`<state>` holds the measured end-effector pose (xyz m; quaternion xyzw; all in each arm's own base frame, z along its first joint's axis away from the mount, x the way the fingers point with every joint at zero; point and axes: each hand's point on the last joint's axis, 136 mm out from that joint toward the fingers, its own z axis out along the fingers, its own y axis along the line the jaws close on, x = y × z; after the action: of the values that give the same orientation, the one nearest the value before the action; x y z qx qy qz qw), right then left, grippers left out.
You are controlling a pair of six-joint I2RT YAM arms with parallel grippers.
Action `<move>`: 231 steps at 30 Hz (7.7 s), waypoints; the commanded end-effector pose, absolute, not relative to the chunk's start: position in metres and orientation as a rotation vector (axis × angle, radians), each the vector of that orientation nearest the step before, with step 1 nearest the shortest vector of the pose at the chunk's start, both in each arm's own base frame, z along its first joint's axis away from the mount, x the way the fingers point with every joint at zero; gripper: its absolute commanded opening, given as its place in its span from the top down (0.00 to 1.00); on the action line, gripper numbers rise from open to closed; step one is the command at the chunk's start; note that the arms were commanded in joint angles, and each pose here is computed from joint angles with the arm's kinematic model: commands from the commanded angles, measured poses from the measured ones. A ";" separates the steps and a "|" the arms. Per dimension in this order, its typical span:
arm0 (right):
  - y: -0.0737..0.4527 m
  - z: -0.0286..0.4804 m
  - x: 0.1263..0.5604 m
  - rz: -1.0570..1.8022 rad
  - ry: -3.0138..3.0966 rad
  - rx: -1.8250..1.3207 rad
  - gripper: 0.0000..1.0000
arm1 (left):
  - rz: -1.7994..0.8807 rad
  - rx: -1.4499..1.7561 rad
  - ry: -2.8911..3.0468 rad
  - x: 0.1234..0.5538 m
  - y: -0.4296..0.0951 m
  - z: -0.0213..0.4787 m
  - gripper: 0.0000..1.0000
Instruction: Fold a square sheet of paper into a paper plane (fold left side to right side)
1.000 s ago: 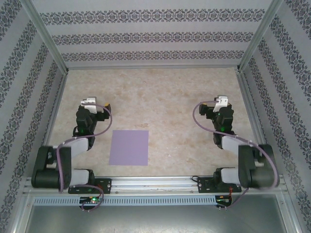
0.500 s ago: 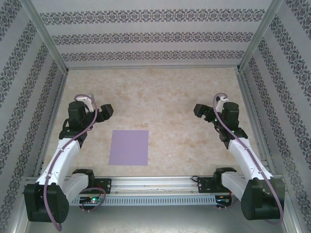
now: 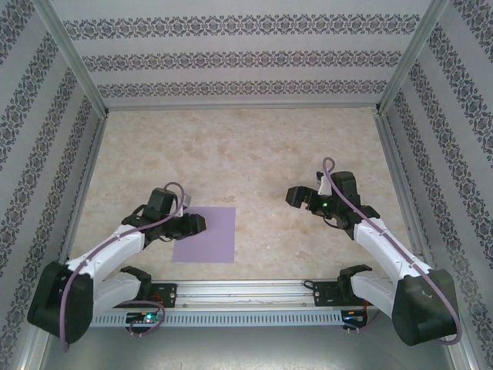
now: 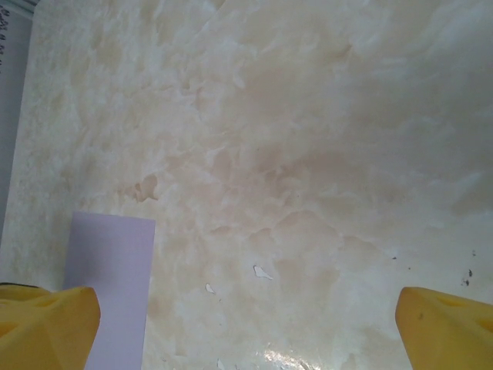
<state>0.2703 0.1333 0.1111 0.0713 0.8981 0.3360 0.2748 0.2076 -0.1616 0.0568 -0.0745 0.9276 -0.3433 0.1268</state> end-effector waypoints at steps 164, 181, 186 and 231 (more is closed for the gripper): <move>0.273 0.295 0.229 1.605 1.967 -0.751 0.56 | -1.464 0.553 1.801 0.241 -0.250 0.289 1.00; 0.187 0.177 0.276 1.091 2.405 -0.122 0.45 | -1.319 0.125 2.547 0.260 -0.240 0.105 1.00; 0.200 0.134 0.275 1.088 2.509 -0.077 0.61 | -1.179 0.066 2.701 0.262 -0.229 0.058 1.00; 0.240 -0.007 0.242 1.027 2.890 -0.020 0.93 | -1.450 0.156 2.528 0.285 -0.297 0.099 0.57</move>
<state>0.2626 0.2456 0.0138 -0.0199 0.9329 0.3517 0.0751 0.2775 -0.2832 0.0870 0.0363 0.8719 -0.4790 0.0951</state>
